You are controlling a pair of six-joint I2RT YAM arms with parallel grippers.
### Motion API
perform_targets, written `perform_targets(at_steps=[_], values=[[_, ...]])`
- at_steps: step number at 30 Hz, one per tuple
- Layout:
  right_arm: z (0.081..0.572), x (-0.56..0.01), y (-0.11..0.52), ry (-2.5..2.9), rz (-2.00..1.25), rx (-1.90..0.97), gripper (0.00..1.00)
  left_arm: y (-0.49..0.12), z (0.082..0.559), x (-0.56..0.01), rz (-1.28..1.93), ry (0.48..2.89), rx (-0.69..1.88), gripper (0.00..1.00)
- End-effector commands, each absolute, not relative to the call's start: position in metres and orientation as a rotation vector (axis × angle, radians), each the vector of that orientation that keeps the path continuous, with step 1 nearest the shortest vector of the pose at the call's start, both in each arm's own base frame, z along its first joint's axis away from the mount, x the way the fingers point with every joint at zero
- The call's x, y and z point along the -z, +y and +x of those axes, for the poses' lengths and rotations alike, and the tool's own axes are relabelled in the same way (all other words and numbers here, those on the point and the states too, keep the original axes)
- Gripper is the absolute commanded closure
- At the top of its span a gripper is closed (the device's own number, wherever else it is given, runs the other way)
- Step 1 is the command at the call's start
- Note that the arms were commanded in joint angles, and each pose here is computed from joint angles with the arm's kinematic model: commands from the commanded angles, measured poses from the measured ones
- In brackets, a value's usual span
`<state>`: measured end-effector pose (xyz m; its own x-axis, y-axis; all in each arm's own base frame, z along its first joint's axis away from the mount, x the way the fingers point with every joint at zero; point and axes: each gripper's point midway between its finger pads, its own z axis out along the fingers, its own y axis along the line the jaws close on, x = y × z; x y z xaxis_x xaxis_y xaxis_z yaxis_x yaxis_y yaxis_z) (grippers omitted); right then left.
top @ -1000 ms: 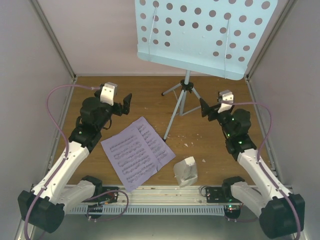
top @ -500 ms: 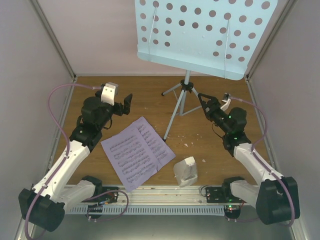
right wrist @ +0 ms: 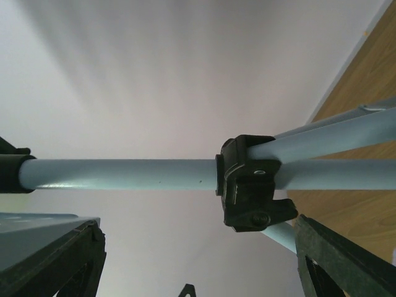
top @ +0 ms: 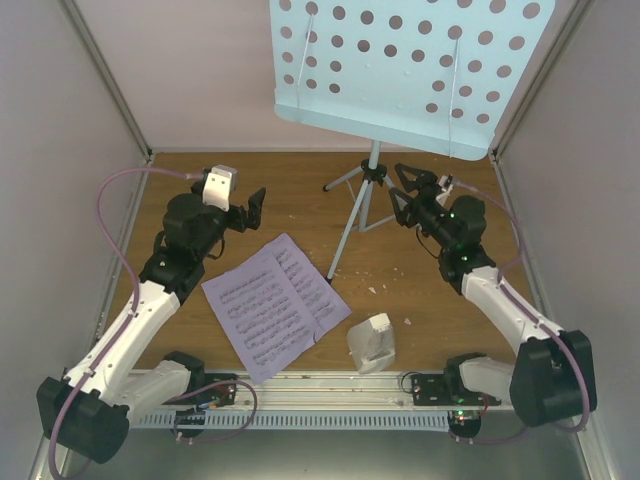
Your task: Pack up the instrument practice props
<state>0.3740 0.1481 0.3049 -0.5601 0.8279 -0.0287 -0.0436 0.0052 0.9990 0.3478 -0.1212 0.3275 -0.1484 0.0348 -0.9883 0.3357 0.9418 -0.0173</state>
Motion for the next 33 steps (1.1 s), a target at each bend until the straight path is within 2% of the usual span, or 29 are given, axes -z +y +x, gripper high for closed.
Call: perform_targets(at_steps=[1,7,13,29,33], values=[[0.382,-0.31,0.163,1.634,0.881,-1.702,0.18,-0.122,0.345,-0.342,0.28,1.646,0.27,0.01],[0.387,-0.289,0.171,1.682,0.991,-1.706,0.27,-0.123,0.344,-0.343,0.28,1.644,0.272,0.01],[0.392,-0.284,0.174,1.685,1.017,-1.7,0.32,-0.123,0.342,-0.345,0.282,1.639,0.272,0.01],[0.399,-0.274,0.18,1.7,1.03,-1.703,0.73,-0.123,0.342,-0.344,0.284,1.638,0.271,0.01],[0.399,-0.272,0.181,1.706,1.031,-1.702,0.8,-0.122,0.342,-0.345,0.282,1.637,0.27,0.01]])
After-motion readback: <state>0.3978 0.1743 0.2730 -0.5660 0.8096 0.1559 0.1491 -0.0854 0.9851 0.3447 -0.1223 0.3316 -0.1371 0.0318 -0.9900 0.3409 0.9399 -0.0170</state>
